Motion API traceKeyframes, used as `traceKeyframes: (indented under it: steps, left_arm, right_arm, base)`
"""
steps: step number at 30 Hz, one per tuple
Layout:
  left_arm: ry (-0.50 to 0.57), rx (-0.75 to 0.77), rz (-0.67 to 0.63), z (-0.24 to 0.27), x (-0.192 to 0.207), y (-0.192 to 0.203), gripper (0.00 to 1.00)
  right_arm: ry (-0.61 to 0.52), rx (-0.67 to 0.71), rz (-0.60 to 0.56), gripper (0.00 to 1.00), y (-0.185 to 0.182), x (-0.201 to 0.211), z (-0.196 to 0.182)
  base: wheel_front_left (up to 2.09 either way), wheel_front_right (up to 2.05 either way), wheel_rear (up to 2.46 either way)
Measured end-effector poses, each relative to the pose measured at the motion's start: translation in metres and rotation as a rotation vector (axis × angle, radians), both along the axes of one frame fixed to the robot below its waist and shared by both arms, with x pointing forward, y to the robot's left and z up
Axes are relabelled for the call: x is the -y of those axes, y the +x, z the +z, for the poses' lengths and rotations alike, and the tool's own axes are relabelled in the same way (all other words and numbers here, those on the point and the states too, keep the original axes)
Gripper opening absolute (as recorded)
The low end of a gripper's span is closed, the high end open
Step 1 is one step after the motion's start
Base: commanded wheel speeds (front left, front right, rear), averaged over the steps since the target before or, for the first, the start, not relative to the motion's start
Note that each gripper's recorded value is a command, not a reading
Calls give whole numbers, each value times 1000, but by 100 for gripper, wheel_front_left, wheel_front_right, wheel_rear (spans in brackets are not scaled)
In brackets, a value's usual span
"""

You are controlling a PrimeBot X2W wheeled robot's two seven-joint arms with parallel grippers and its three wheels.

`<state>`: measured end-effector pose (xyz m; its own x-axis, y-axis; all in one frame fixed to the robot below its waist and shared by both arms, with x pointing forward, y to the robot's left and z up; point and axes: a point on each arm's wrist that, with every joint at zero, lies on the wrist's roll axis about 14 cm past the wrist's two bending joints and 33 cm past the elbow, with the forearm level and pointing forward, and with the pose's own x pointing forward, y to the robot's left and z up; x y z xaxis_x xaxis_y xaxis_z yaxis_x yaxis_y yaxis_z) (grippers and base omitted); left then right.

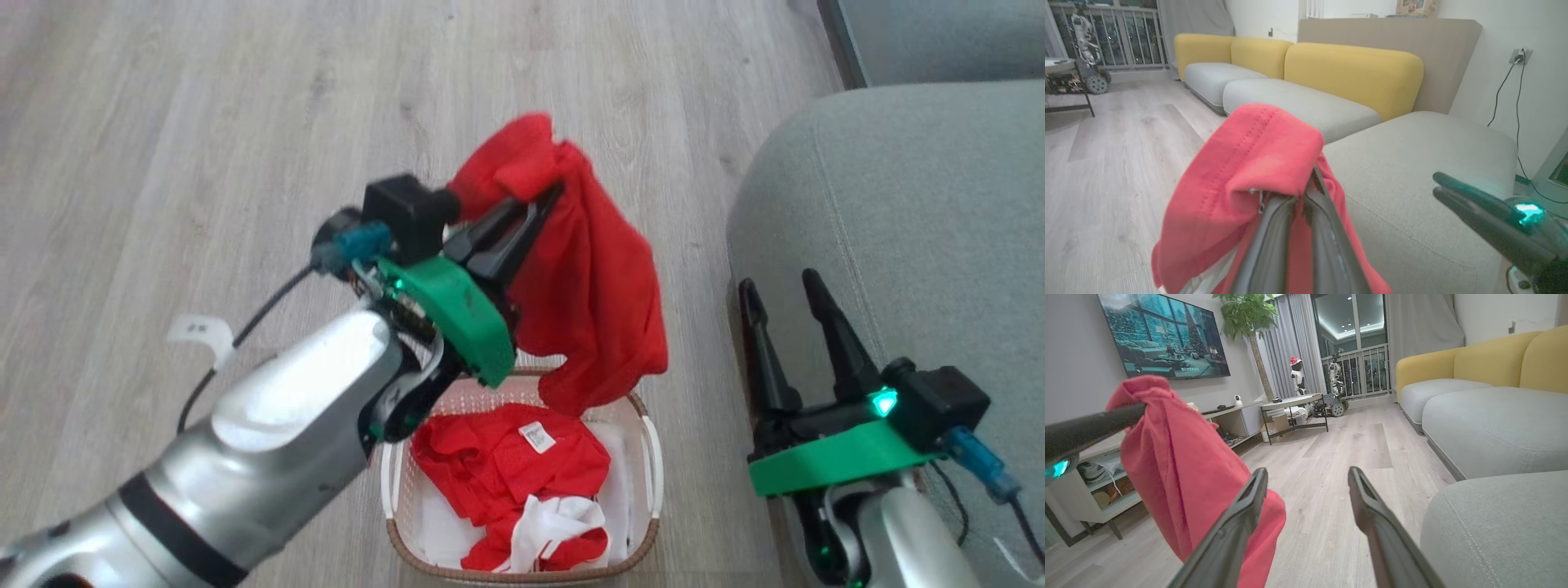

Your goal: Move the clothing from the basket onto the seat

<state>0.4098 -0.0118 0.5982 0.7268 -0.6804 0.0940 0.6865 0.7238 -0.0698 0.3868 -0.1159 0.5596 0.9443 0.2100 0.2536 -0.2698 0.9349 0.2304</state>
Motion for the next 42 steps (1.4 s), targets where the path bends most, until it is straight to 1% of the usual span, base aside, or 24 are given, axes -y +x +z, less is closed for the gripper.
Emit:
traceKeyframes:
  steps: [5,11,18,22,25,28,32,34,42]
  left_arm:
    - [-4,67,7,31,-2,-1,0]
    - [-5,82,9,38,-1,-4,0]
    - [0,79,11,38,-1,-4,0]
    - [0,80,10,39,-1,-5,0]
    - [0,81,10,39,-1,-5,0]
    - [0,83,11,40,-2,-6,0]
    - [1,86,14,41,-2,-8,0]
    - [-8,76,13,41,-2,-9,0]
    - [-18,62,13,39,-4,-13,0]
  right_arm:
    - [4,-11,38,100,-7,-12,-3]
    - [18,-17,61,100,-11,-19,-4]
    - [-1,-12,81,100,-13,-22,-3]
    - [30,-3,131,100,-17,-36,2]
    - [24,-9,198,100,-22,-55,2]
    - [-8,-23,263,100,-26,-72,-2]
    - [-55,-35,310,100,-21,-88,-4]
    - [-97,-37,334,100,-17,-96,-6]
    - [-202,-84,365,100,2,-109,-23]
  base:
    - [0,0,0]
    - [0,0,0]
    - [0,0,0]
    - [0,0,0]
    - [0,0,0]
    - [0,0,0]
    - [0,0,0]
    - [0,0,0]
    - [0,0,0]
